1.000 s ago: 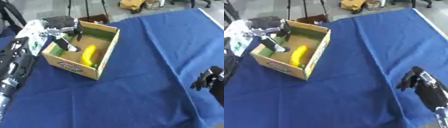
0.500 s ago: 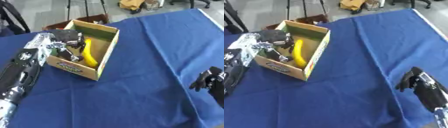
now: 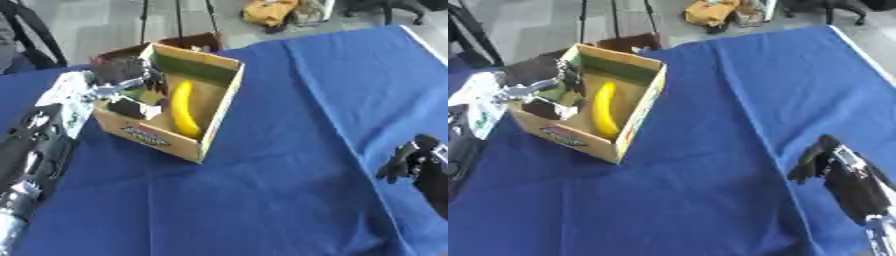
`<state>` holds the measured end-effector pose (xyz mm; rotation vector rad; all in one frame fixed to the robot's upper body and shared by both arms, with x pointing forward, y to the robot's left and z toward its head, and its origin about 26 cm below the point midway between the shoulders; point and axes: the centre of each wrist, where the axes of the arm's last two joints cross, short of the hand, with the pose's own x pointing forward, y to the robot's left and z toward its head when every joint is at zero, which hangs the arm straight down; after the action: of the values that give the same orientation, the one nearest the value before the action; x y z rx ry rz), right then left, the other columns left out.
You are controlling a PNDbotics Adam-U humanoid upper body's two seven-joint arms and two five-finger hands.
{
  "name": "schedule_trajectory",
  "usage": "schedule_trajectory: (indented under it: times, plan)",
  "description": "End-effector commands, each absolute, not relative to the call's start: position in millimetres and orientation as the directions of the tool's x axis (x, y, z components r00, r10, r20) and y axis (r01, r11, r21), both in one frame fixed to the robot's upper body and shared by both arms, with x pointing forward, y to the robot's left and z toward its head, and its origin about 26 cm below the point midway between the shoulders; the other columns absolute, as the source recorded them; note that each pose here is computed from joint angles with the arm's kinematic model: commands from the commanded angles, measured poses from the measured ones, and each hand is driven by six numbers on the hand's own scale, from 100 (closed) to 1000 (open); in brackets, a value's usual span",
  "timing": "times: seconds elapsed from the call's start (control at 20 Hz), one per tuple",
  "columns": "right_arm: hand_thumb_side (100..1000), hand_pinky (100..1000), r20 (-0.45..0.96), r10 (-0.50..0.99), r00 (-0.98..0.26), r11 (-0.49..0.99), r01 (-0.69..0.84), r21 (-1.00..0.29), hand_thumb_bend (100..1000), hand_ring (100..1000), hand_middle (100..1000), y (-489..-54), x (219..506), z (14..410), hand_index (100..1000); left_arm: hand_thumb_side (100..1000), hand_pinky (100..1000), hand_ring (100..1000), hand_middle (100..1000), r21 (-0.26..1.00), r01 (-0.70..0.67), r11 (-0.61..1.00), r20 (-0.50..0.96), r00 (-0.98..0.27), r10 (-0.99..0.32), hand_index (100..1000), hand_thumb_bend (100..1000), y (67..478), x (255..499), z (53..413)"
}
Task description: Pick up objects on the table and place them in the box.
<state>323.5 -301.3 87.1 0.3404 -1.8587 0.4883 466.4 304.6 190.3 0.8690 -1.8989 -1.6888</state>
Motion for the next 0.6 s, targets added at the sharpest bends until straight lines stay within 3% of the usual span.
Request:
schedule_trajectory:
  times: [0.05,0.15,0.5,0.6]
  plan:
    - [836,517,0.937,0.011,-0.349,0.879,-0.444,-0.175,100,374,308,-307.0,323.0,93.6,511,751,576,497,489,0.951,-0.266,0.157,-0.063,-0.666,-0.743,636,100,319.1,455.6,209.9]
    - [836,517,0.939,0.01,-0.345,0.882,-0.439,-0.17,100,374,308,-308.4,322.2,92.6,511,813,583,497,489,0.931,-0.291,0.222,-0.024,-0.653,-0.757,637,100,322.6,446.8,202.4]
    - [835,517,0.942,0.012,-0.335,0.894,-0.419,-0.16,100,374,309,-313.9,319.3,90.1,511,831,590,499,489,0.853,-0.303,0.424,0.169,-0.609,-0.775,634,192,321.2,415.0,152.4]
    - [837,517,0.945,0.012,-0.327,0.893,-0.422,-0.157,100,375,309,-313.9,318.3,88.1,511,832,588,498,488,0.763,-0.251,0.595,0.35,-0.614,-0.707,633,210,326.2,387.2,129.1]
